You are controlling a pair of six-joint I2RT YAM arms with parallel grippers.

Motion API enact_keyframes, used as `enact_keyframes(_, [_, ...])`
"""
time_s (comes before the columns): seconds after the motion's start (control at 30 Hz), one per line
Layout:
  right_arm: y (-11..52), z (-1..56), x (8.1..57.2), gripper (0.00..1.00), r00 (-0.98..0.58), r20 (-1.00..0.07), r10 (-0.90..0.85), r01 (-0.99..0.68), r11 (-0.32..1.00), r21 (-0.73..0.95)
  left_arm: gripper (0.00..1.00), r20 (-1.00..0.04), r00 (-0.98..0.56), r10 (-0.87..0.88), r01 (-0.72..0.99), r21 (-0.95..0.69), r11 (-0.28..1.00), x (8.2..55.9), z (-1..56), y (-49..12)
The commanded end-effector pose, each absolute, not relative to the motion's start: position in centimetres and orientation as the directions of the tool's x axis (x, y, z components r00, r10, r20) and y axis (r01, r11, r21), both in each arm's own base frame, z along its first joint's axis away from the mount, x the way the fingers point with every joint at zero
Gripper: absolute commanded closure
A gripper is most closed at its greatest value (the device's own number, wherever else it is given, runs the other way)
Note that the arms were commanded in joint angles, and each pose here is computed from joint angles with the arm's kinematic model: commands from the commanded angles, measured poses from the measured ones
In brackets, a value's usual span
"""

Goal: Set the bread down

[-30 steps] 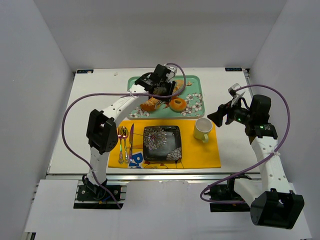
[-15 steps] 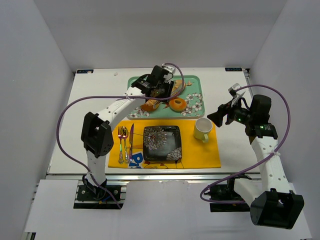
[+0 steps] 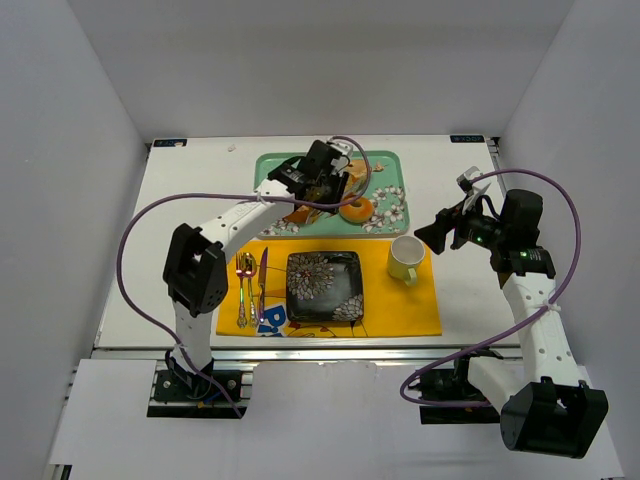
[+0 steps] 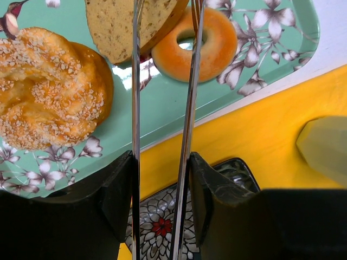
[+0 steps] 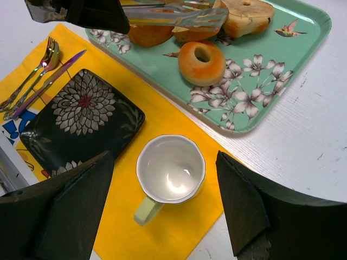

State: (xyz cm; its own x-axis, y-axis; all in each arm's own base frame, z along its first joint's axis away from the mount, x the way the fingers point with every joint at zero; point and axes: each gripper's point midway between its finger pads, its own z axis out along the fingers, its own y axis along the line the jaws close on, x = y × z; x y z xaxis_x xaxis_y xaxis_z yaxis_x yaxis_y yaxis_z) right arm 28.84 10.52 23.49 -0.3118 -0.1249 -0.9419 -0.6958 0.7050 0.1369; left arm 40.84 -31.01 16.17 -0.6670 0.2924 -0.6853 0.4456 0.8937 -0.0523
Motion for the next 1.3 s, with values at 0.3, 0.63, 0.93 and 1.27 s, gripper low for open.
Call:
enact_keyframes(0.3, [10.7,23.3,28.5,0.19,-0.315,-0.943,-0.112,-0.706,0.692,0.154,0.46,-0.738,-0.598,0.314,0.456,0.009,0.890,39.8,18.9,-30.9])
enact_keyframes(0.63, [10.7,23.5,28.5,0.19,-0.312,-0.944,-0.106,-0.704,0.693,0.155,0.79,-0.725,-0.606,0.325,0.430,0.045,0.902,40.0,17.8,-30.3])
enact_keyframes(0.93, [10.6,23.7,28.4,0.19,-0.310,-0.945,-0.106,-0.704,0.693,0.153,0.98,-0.817,-0.538,0.208,0.427,-0.052,0.903,39.8,24.6,-31.1])
enact_keyframes(1.27, [10.7,24.1,28.4,0.19,-0.303,-0.947,-0.106,-0.708,0.690,0.150,1.00,-0.868,-0.487,0.090,0.513,-0.201,0.834,33.2,30.6,-29.0])
